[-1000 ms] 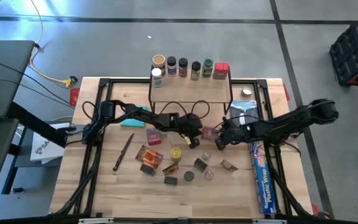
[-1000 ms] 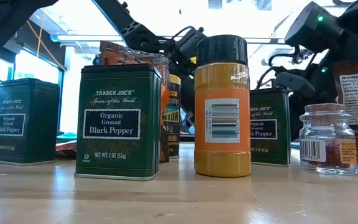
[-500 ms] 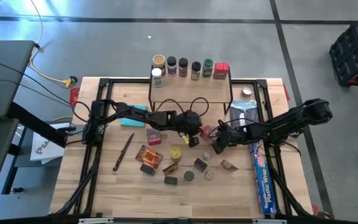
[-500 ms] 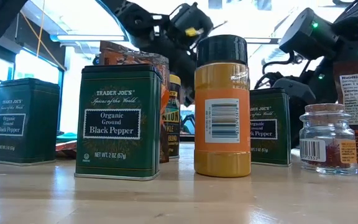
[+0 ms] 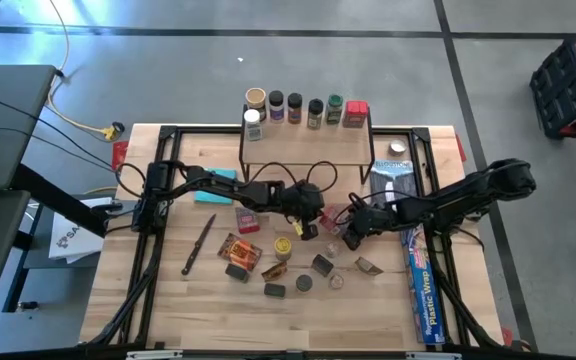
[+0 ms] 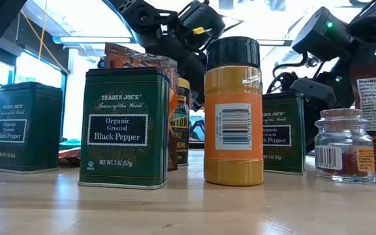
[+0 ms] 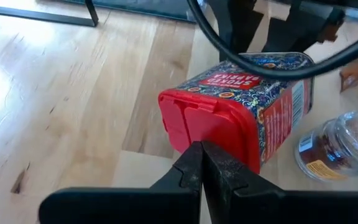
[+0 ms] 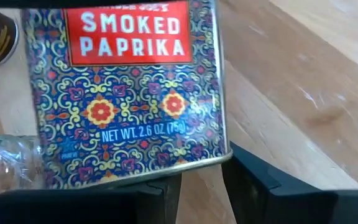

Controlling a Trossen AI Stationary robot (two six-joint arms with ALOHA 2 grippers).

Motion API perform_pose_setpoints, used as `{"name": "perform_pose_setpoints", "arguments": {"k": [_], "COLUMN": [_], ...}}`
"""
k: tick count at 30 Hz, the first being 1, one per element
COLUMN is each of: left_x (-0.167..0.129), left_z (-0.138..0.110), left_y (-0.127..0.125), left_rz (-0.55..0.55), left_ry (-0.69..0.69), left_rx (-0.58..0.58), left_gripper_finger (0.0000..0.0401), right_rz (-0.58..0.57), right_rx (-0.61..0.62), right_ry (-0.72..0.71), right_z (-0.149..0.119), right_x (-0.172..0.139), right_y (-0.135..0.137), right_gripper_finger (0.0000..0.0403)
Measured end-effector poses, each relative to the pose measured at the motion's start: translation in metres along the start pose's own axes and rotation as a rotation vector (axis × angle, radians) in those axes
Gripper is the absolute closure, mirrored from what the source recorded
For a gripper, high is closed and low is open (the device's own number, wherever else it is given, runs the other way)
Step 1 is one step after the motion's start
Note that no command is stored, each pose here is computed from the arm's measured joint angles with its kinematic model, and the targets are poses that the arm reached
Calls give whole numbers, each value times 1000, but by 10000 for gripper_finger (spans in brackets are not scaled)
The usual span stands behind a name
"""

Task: Shelf spices
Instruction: Put the red seasoning can on the shelf aligned with the other red seasoning can

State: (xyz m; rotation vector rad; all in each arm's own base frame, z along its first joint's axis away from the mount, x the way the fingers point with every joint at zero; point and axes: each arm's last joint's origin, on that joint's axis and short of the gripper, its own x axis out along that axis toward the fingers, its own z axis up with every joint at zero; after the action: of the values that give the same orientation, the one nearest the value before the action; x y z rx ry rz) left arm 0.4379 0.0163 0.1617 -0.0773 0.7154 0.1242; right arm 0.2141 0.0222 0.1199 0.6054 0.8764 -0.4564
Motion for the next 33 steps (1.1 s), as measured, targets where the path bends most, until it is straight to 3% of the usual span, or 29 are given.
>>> {"name": "perform_pose_setpoints", "arguments": {"k": [8, 14, 17, 24, 28, 33], "left_x": [0, 0, 0, 9, 21, 22], "left_z": [-1, -4, -7, -16, -24, -30], "left_y": [1, 2, 2, 7, 8, 7], "left_rz": [21, 28, 33, 8, -62, -53], "left_ry": [14, 37, 73, 115, 126, 173], "left_rx": [10, 12, 22, 22, 12, 9], "left_gripper_finger": [401, 401, 401, 401, 401, 401], "right_rz": [49, -30, -96, -132, -82, -102], "right_rx": [31, 43, 18, 9, 18, 11], "right_ry": [87, 175, 149, 80, 52, 93], "right_z": [-2, 1, 10, 17, 20, 16], "right_x": [-9, -24, -32, -31, -28, -20], "right_y": [0, 0, 5, 2, 6, 6], "right_gripper_finger": [298, 304, 314, 328, 332, 332]}}
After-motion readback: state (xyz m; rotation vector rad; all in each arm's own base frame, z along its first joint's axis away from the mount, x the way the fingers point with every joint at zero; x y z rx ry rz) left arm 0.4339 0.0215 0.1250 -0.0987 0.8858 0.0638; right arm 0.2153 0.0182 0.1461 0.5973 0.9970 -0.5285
